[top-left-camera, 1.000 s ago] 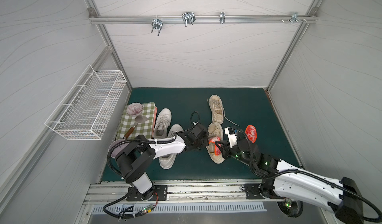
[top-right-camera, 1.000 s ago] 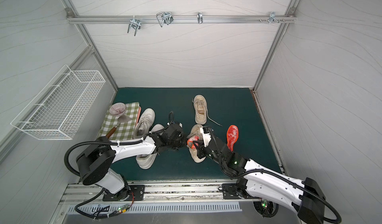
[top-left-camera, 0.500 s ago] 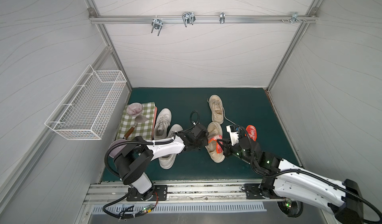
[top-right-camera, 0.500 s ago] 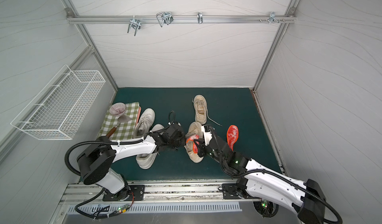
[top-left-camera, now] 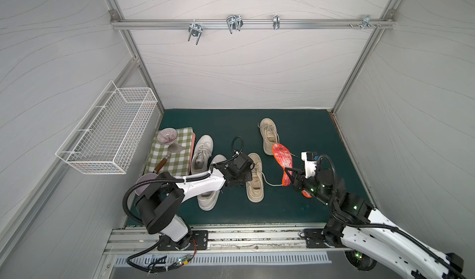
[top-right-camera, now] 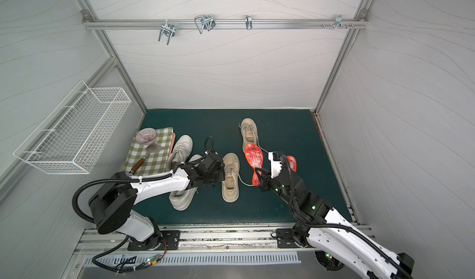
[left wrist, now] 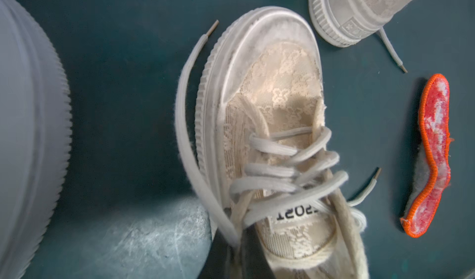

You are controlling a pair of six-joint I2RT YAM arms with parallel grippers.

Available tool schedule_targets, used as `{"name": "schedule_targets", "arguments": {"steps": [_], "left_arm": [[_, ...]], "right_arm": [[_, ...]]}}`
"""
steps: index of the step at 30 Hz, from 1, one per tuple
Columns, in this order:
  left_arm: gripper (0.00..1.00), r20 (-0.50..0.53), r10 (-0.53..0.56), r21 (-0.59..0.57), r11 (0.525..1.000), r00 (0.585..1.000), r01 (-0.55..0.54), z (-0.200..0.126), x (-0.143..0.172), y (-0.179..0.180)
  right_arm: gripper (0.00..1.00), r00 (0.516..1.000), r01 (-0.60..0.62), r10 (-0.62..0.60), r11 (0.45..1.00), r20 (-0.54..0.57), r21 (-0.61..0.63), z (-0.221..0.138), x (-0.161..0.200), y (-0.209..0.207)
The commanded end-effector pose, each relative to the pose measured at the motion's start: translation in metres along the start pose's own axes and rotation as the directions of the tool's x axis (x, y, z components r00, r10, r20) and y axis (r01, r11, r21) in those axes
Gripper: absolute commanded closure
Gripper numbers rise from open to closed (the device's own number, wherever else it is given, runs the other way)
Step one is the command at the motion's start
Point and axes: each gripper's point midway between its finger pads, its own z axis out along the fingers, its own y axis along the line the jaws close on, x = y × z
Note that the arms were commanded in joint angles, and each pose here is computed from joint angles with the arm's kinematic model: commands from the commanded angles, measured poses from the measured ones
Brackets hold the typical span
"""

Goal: Remove the insole from the shoe
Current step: Place the insole at the center of the board.

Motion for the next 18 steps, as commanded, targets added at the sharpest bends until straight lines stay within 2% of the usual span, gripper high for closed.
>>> {"name": "schedule_targets", "arguments": {"steps": [1,6,9,14,18], "left_arm": [[1.00,0.028,0.024,-0.013,1.000,0.999,-0.024,-0.008,-0.003,0.008],[1.00,0.037,0.024,0.018,1.000,0.999,-0.024,-0.011,0.000,0.008],[1.00,0.044,0.032,0.021,0.999,0.999,-0.033,-0.013,0.000,0.009],[1.00,0.062,0.035,0.030,0.999,0.997,-0.037,-0.017,-0.003,0.008],[1.00,0.065,0.033,0.033,0.999,0.997,-0.035,-0.017,-0.003,0.009]], "right_arm": [[1.00,0.997,-0.028,0.034,0.997,-0.076,0.071,-0.002,0.011,-0.017],[1.00,0.991,-0.051,0.077,0.973,-0.107,0.224,-0.001,0.002,-0.049],[1.00,0.981,-0.083,0.137,0.935,-0.136,0.346,0.001,-0.007,-0.078],[1.00,0.947,-0.177,0.267,0.897,-0.179,0.405,0.021,-0.016,-0.112],[1.00,0.916,-0.199,0.332,0.863,-0.225,0.464,0.038,-0.013,-0.133]]}}
